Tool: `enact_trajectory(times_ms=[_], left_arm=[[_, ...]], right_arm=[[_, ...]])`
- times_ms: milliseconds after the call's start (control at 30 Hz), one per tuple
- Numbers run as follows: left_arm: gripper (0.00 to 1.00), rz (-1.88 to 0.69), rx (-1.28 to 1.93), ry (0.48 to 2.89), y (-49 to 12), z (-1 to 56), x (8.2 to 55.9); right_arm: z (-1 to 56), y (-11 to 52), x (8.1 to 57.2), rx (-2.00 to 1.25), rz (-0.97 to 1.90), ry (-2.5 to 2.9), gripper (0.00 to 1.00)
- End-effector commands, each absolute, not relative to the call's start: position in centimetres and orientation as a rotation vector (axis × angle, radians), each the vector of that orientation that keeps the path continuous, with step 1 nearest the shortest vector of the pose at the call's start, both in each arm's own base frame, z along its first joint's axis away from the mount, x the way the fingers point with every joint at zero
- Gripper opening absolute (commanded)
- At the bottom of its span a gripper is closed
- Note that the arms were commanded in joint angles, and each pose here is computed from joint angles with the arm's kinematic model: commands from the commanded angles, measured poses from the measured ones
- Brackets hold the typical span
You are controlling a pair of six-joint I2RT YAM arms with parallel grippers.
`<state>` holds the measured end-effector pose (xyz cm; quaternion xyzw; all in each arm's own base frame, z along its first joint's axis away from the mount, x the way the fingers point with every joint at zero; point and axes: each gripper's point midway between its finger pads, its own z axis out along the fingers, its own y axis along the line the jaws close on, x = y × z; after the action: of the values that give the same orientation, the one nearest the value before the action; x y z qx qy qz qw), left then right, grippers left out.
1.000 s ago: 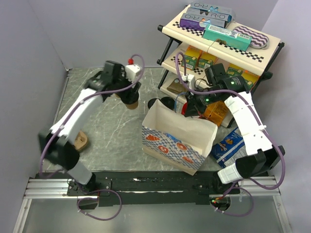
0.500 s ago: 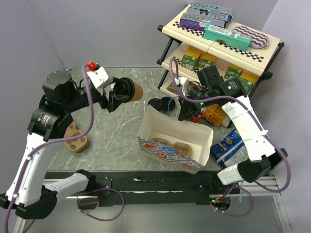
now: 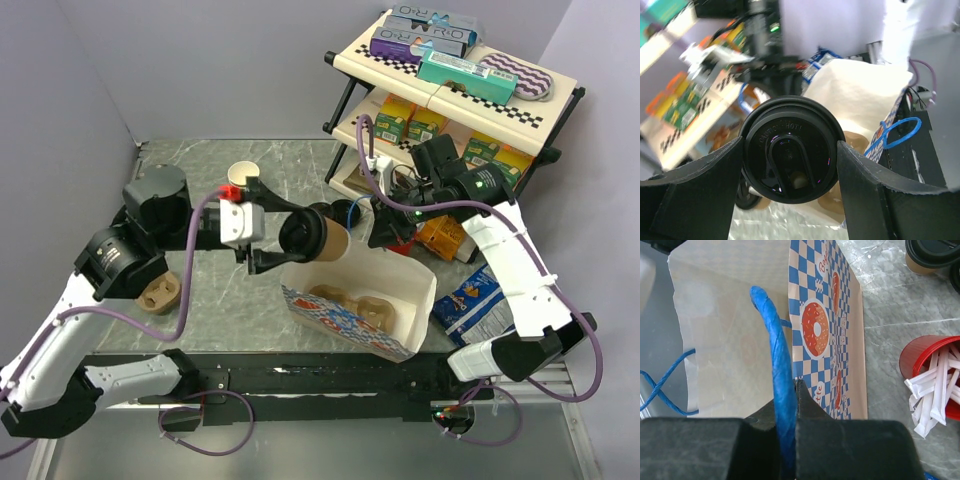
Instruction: Pack the takeout coffee
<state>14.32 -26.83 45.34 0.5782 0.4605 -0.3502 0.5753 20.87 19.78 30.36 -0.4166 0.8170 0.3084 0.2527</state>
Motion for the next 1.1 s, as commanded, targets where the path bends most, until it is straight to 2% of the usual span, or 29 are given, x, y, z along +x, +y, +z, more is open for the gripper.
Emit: enact_trajectory(times_ms=[0, 367, 600, 733, 900, 1067], left_arm=[[0.01, -0.812, 1.461, 0.920, -28.8, 45.5, 12.9], [0.01, -0.780, 1.641, 0.819, -33.4, 41.3, 12.2], [0.01, -0.581, 1.881, 0.763, -35.0, 37.5, 12.2], [0.01, -0.522, 1.872, 0.681, -36.4, 36.6, 10.4], [0.01, -0.461, 1.909, 0.787, -38.8, 34.1, 10.9], [0.01, -0.524, 1.885, 0.824, -40.0, 33.7, 10.1]], right_arm=[[32.0, 19.7, 20.2, -1.090, 0.837, 2.184, 0.00], [34.1, 20.7, 21.3, -1.095, 0.866, 2.127, 0.00], [33.3, 20.3, 20.3, -1.116, 0.879, 2.163, 0.00], [32.7, 20.5, 19.6, -1.106, 0.922, 2.167, 0.00], [33.6, 20.7, 18.6, -1.076, 0.941, 2.124, 0.00], [33.8, 19.9, 17.0, -1.073, 0.925, 2.113, 0.00]])
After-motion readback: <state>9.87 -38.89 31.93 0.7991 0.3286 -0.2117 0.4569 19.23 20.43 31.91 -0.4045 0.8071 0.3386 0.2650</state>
